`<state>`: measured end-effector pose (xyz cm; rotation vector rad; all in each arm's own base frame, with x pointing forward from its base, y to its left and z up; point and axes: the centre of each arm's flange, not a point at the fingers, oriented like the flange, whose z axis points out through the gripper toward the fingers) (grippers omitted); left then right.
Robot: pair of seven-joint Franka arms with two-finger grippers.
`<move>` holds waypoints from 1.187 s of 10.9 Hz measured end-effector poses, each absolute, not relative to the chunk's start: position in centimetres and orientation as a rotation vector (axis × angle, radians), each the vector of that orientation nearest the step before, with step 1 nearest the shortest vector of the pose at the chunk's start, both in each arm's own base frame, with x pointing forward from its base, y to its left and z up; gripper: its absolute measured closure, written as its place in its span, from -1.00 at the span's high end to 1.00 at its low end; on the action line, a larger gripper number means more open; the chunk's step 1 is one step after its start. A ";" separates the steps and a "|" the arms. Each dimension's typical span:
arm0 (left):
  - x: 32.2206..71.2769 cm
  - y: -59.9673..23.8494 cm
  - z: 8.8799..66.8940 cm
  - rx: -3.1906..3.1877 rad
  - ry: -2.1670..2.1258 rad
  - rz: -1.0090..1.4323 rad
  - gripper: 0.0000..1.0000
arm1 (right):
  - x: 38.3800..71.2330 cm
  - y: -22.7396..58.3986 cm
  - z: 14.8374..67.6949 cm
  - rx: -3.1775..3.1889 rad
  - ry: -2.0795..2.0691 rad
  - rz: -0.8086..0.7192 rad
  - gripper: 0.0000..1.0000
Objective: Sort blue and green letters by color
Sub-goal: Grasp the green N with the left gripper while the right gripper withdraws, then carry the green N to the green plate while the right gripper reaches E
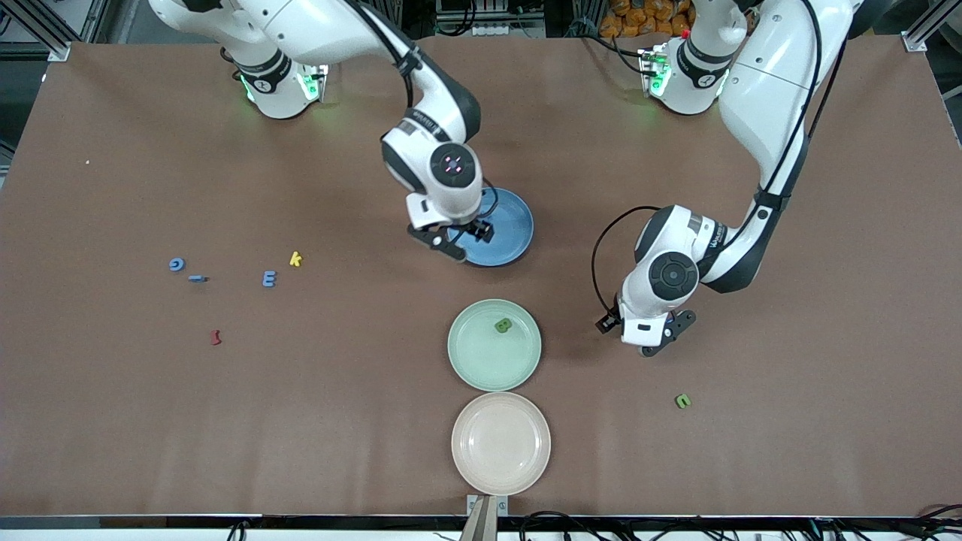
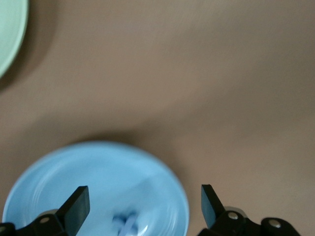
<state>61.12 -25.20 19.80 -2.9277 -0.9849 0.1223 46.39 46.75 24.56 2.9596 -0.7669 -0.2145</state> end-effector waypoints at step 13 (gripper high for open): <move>58.7 -23.2 17.8 -2.925 -0.942 0.094 0.17 | 60.0 11.3 24.6 3.036 -0.093 -0.160 1.00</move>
